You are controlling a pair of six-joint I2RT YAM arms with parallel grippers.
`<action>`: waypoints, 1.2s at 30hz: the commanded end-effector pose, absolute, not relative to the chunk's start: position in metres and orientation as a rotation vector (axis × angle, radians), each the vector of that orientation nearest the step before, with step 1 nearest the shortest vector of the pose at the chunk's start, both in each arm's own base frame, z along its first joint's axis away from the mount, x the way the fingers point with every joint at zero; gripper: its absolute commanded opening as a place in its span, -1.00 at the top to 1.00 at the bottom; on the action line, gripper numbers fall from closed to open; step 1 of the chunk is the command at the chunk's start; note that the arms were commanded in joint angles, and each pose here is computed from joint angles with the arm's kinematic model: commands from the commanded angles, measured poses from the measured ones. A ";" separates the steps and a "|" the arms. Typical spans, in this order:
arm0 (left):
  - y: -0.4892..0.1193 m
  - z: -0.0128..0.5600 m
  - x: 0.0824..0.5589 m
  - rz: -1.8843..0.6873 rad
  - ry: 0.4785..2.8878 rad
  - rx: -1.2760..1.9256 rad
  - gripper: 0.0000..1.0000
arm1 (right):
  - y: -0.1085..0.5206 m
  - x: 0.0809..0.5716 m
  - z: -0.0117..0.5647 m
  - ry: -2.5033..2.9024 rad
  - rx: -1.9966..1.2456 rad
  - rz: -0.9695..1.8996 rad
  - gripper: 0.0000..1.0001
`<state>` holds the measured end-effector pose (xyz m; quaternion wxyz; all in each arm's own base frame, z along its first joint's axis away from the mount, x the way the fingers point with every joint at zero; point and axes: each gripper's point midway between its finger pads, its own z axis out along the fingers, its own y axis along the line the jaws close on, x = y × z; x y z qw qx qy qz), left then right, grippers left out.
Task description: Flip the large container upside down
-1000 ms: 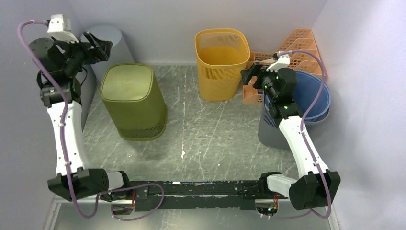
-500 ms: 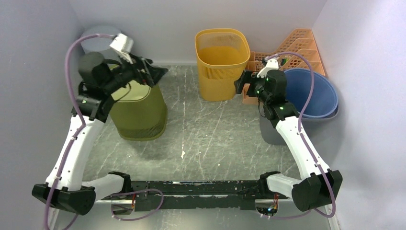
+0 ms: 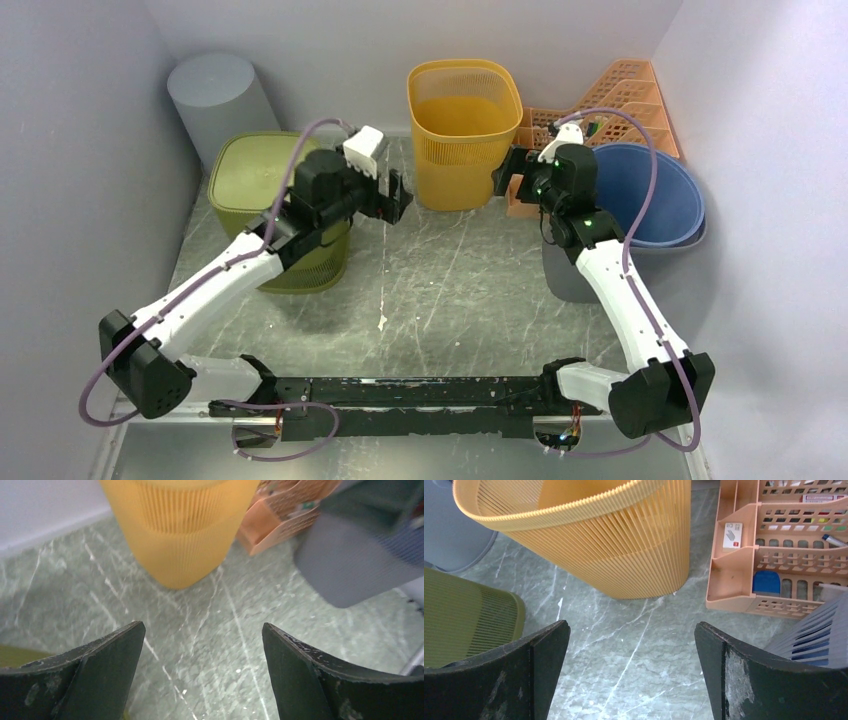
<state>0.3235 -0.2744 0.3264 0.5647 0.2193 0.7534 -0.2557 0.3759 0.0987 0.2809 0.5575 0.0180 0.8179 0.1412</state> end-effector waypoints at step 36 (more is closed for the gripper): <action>-0.071 0.106 0.414 0.089 2.026 -0.152 -0.98 | 0.101 0.375 0.308 1.860 0.014 0.351 -1.00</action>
